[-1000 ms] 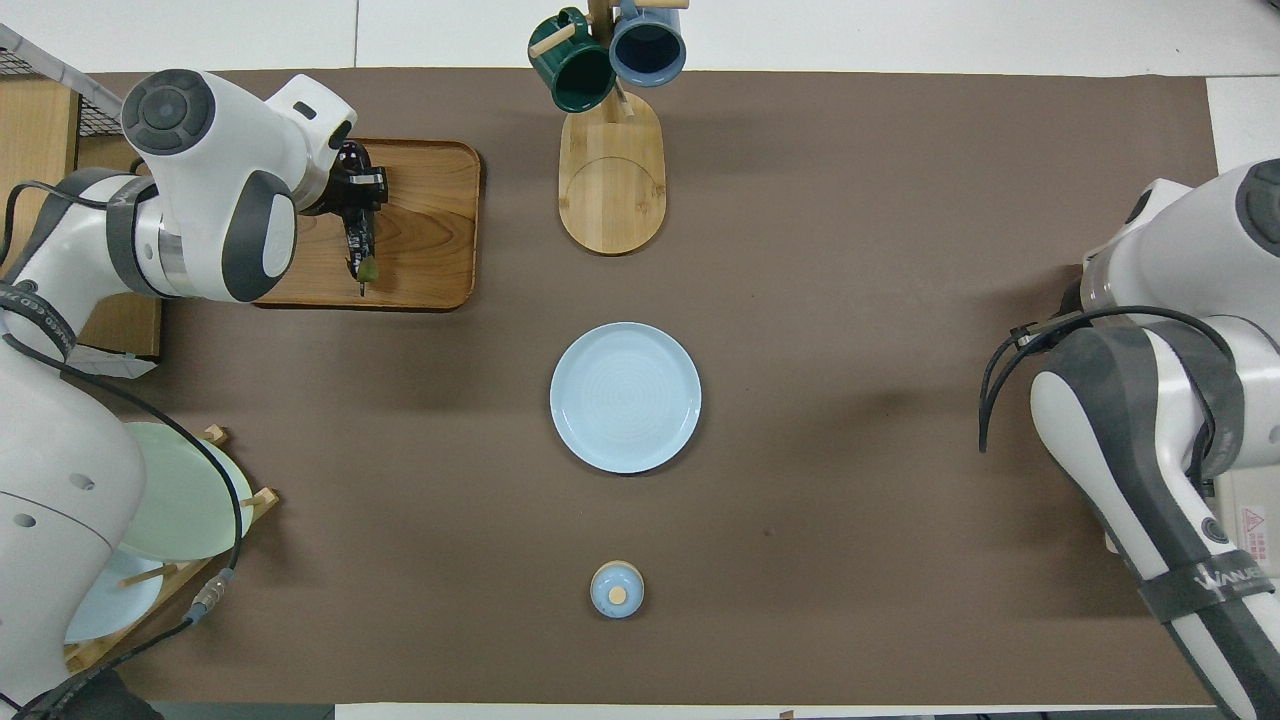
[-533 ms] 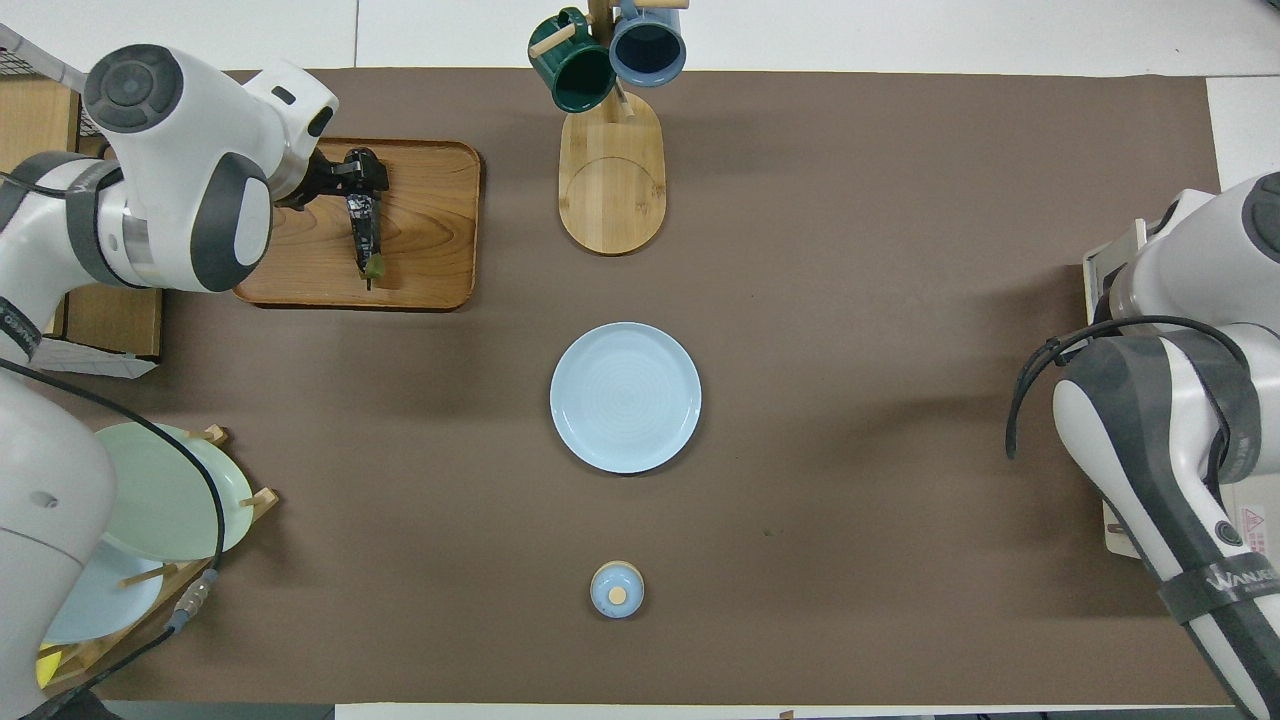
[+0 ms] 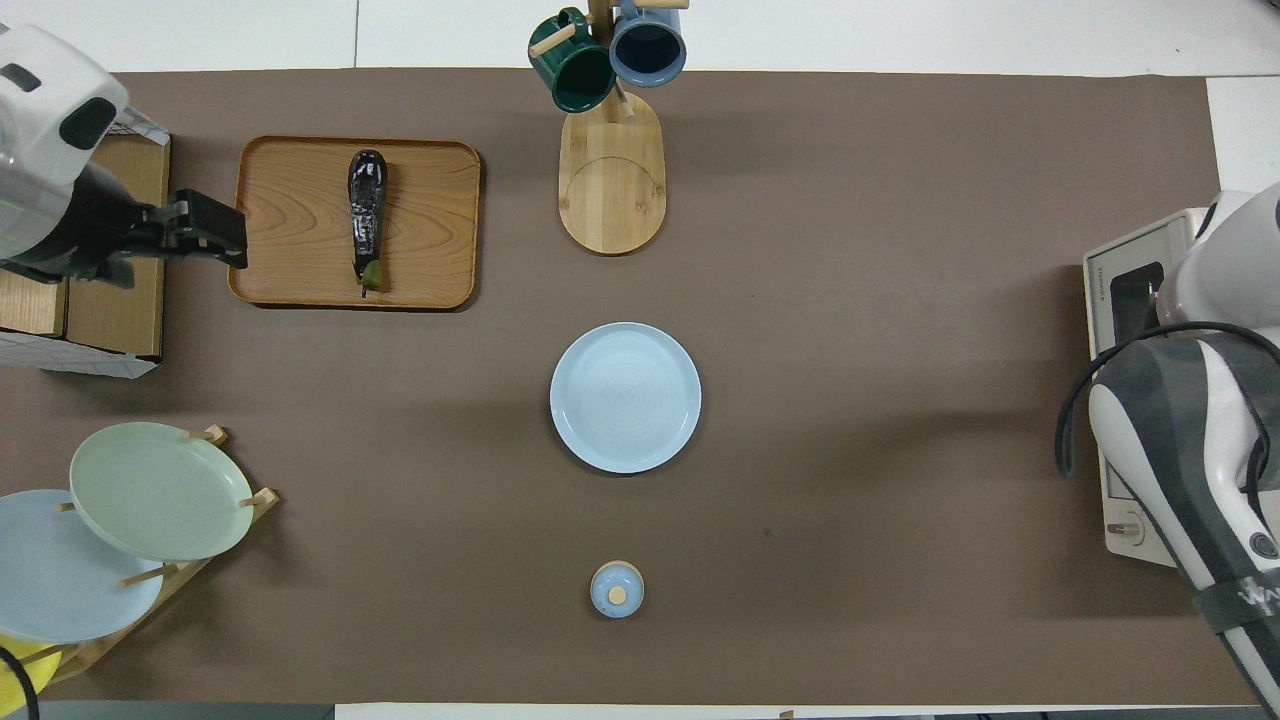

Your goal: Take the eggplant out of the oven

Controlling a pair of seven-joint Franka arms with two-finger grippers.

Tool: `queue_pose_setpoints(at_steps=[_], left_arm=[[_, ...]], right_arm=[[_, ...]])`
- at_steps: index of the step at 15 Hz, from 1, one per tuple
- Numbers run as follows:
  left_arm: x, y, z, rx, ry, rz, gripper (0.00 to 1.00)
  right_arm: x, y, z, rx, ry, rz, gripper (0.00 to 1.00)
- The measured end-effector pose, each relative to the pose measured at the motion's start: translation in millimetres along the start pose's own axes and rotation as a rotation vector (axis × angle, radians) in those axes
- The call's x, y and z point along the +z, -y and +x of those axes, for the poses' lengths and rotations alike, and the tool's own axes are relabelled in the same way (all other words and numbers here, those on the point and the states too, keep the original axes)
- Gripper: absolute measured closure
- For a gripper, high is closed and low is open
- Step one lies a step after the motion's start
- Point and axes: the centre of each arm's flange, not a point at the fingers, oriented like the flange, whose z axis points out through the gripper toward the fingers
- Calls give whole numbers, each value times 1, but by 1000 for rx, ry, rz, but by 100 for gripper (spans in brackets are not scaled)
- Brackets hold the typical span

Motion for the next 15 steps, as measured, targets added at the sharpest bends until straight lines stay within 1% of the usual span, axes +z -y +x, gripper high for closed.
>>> queue_pose_setpoints(at_steps=[2,3,4,5,6,8,9,11,12,13,14,15], left_arm=[[-6,5,-26,0,31,14,0],[-3,7,-35,1,45,19,0],[3,8,-42,2,60,25,0],[11,9,-48,3,76,30,0],[17,9,-51,3,86,32,0],[19,8,-51,0,88,10,0],[17,10,-49,-8,81,-6,0],[11,18,-46,-26,70,-24,0],[11,20,-44,-30,69,-26,0],[12,21,-43,-32,72,-26,0],[13,21,-43,-32,75,-26,0],[14,20,-42,-31,77,-25,0]], right_arm=[[-48,-12,-6,49,-12,57,99],[-70,-15,-10,70,-28,108,99],[-88,-16,-15,86,-51,179,96],[-103,-16,-19,96,-72,233,96],[-114,-17,-21,99,-89,261,91],[-123,-14,-21,96,-107,288,72],[-126,-13,-21,94,-113,289,59],[-134,-9,-22,86,-122,286,40],[-139,-8,-23,83,-128,284,30],[-143,-8,-24,82,-131,283,18],[-144,-8,-26,82,-130,283,8],[-144,-8,-27,82,-128,284,0]])
